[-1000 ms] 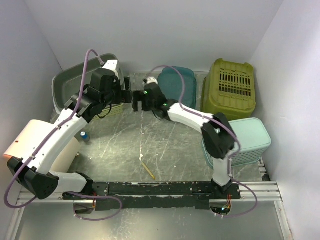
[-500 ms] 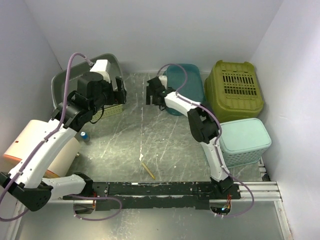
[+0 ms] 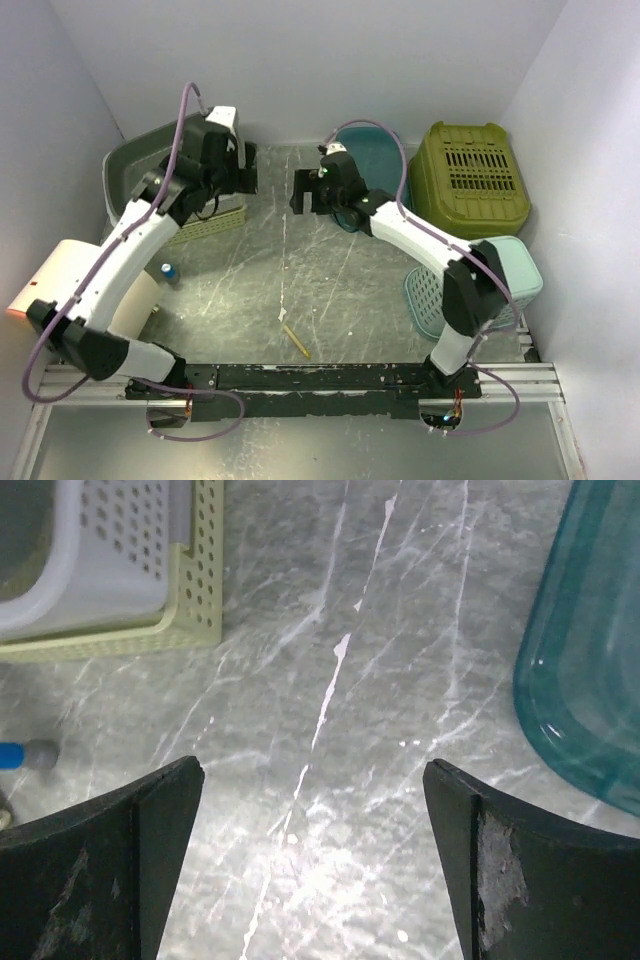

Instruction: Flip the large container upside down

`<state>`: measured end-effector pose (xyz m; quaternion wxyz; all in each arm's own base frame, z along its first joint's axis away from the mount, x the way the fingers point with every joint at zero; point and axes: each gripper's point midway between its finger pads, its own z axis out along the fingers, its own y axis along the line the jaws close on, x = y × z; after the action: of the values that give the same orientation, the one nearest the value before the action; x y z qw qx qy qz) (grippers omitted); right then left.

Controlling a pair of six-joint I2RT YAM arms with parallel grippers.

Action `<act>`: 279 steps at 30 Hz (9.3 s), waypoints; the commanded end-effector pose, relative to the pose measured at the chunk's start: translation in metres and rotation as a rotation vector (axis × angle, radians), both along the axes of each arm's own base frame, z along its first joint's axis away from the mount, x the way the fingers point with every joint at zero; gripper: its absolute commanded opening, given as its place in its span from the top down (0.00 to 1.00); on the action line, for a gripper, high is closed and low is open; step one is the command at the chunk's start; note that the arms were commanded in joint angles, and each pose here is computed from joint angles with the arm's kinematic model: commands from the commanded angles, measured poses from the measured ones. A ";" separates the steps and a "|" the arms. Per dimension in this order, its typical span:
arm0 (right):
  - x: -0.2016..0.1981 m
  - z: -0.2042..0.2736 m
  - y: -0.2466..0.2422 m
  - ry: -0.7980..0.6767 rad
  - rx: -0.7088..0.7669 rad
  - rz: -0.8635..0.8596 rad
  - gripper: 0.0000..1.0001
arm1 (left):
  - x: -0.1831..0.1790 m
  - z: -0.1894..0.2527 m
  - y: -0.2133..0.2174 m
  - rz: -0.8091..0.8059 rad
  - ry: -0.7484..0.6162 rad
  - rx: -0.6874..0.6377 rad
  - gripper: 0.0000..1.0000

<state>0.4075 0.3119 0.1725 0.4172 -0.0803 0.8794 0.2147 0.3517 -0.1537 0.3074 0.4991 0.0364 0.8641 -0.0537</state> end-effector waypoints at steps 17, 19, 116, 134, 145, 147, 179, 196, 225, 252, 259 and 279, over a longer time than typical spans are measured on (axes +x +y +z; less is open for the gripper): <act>-0.090 0.038 -0.129 -0.098 -0.056 -0.248 0.06 | 0.136 -0.051 0.017 0.079 0.128 0.049 0.07; -0.091 0.036 -0.130 -0.091 -0.060 -0.254 0.06 | 0.138 -0.053 0.014 0.071 0.128 0.042 0.16; -0.149 0.223 -0.314 -0.560 -0.256 -0.921 0.00 | -0.160 0.050 -0.216 -1.138 1.033 -1.341 0.93; -0.152 0.201 -0.313 -0.510 -0.272 -0.913 0.00 | -0.110 -0.024 -0.201 -1.050 1.164 -1.290 0.67; -0.161 0.197 -0.309 -0.475 -0.196 -0.872 0.00 | -0.066 -0.098 -0.184 -1.022 1.227 -1.210 0.01; -0.162 0.197 -0.309 -0.469 -0.197 -0.872 0.00 | -0.061 -0.105 -0.183 -1.024 1.224 -1.192 0.01; -0.127 0.073 -0.132 -0.094 0.163 -0.255 0.00 | 0.004 -0.194 -0.210 -0.682 1.042 -0.781 0.01; -0.130 0.085 -0.158 -0.195 0.168 -0.342 0.00 | 0.030 -0.183 -0.202 -0.561 0.792 -0.367 0.01; -0.120 0.136 -0.161 -0.295 0.175 -0.349 0.00 | 0.053 -0.084 -0.216 -0.511 0.087 -0.125 0.01; -0.124 0.103 -0.170 -0.170 0.081 -0.409 0.00 | -0.151 -0.223 -0.155 -0.274 0.566 -0.278 0.01; -0.127 0.102 -0.172 -0.165 0.100 -0.420 0.00 | -0.143 -0.226 -0.174 -0.421 0.491 -0.266 0.01; -0.129 0.102 -0.172 -0.171 0.113 -0.420 0.00 | -0.072 -0.182 -0.220 -0.611 0.357 -0.026 0.01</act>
<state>0.2760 0.1389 0.2711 0.5247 0.1075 0.8288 0.1618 0.2506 -0.3792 0.0841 0.2501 0.2637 0.8973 -0.2505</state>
